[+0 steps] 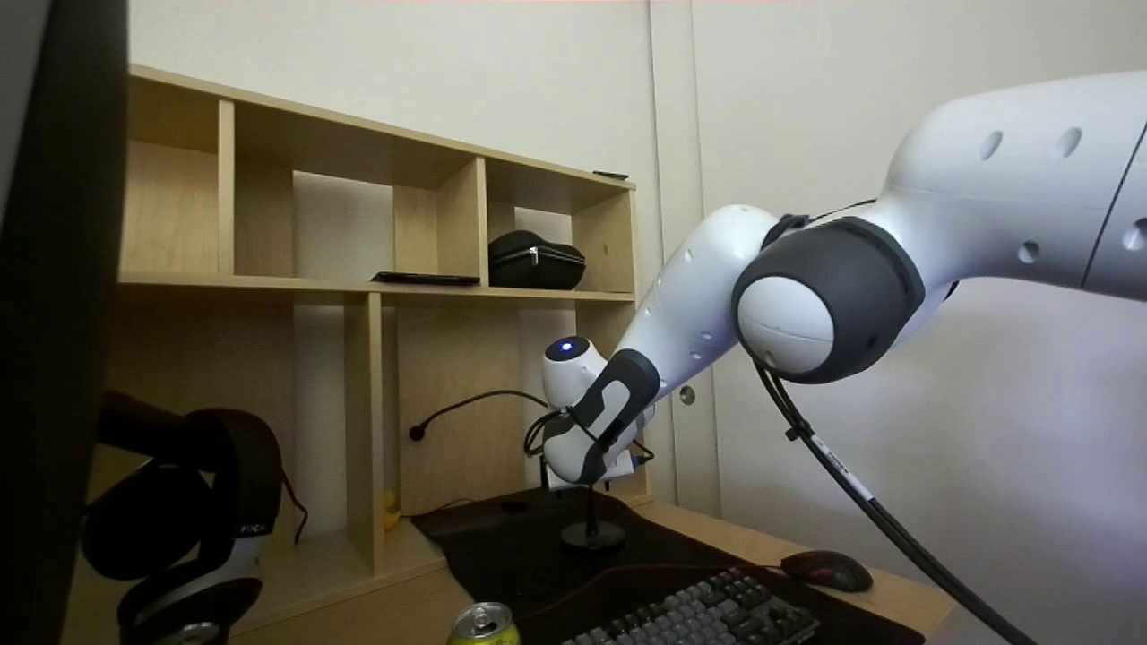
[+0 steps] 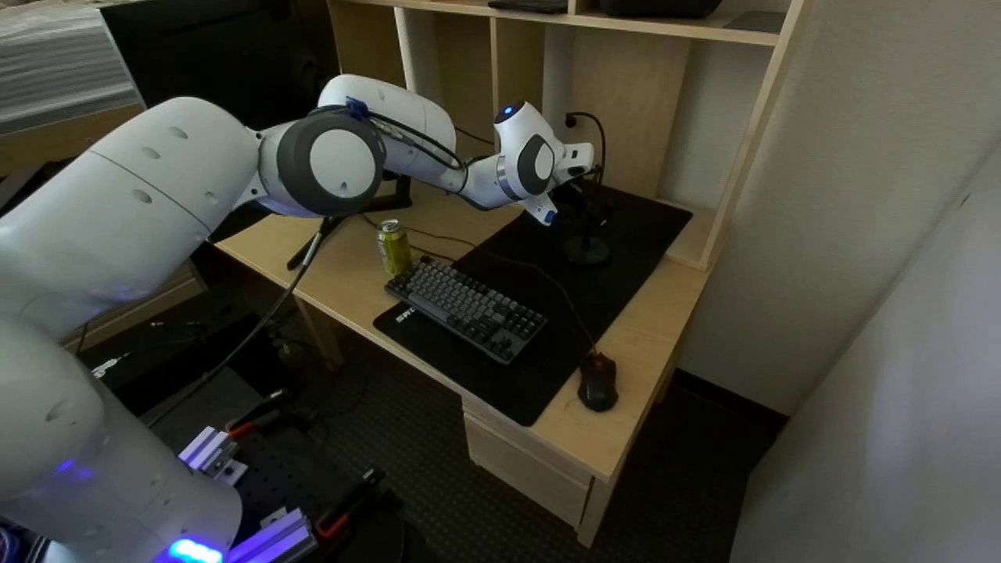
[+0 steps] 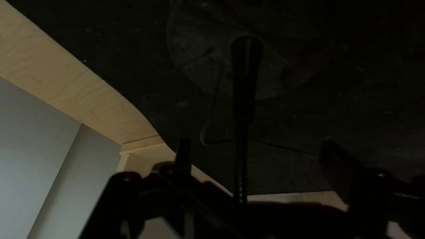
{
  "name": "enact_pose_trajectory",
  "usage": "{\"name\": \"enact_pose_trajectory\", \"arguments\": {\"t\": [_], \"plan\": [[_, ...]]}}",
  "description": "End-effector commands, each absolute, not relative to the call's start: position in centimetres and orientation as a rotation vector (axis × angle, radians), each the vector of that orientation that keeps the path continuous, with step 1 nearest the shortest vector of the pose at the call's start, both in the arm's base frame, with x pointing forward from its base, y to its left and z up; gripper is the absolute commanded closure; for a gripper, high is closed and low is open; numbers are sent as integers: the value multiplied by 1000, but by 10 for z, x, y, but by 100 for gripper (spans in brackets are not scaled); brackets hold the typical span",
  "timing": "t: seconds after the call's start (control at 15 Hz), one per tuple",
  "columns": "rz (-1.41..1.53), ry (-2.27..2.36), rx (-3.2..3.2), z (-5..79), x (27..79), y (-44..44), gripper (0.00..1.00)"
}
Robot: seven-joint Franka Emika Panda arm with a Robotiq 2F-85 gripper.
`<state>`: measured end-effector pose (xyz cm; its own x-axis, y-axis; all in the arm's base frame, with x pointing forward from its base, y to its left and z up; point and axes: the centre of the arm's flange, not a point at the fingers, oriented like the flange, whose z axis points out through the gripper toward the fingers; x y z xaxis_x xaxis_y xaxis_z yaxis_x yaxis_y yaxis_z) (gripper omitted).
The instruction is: Move the mic
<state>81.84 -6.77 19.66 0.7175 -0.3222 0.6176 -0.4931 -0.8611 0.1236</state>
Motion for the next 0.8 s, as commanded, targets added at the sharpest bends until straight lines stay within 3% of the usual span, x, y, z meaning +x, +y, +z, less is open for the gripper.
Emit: {"name": "enact_pose_trajectory", "arguments": {"t": [0.0, 0.6, 0.73], "plan": [[945, -692, 2629, 198, 834, -70, 34], [976, -707, 2620, 205, 826, -78, 95], [982, -705, 2624, 210, 821, -81, 100]]}}
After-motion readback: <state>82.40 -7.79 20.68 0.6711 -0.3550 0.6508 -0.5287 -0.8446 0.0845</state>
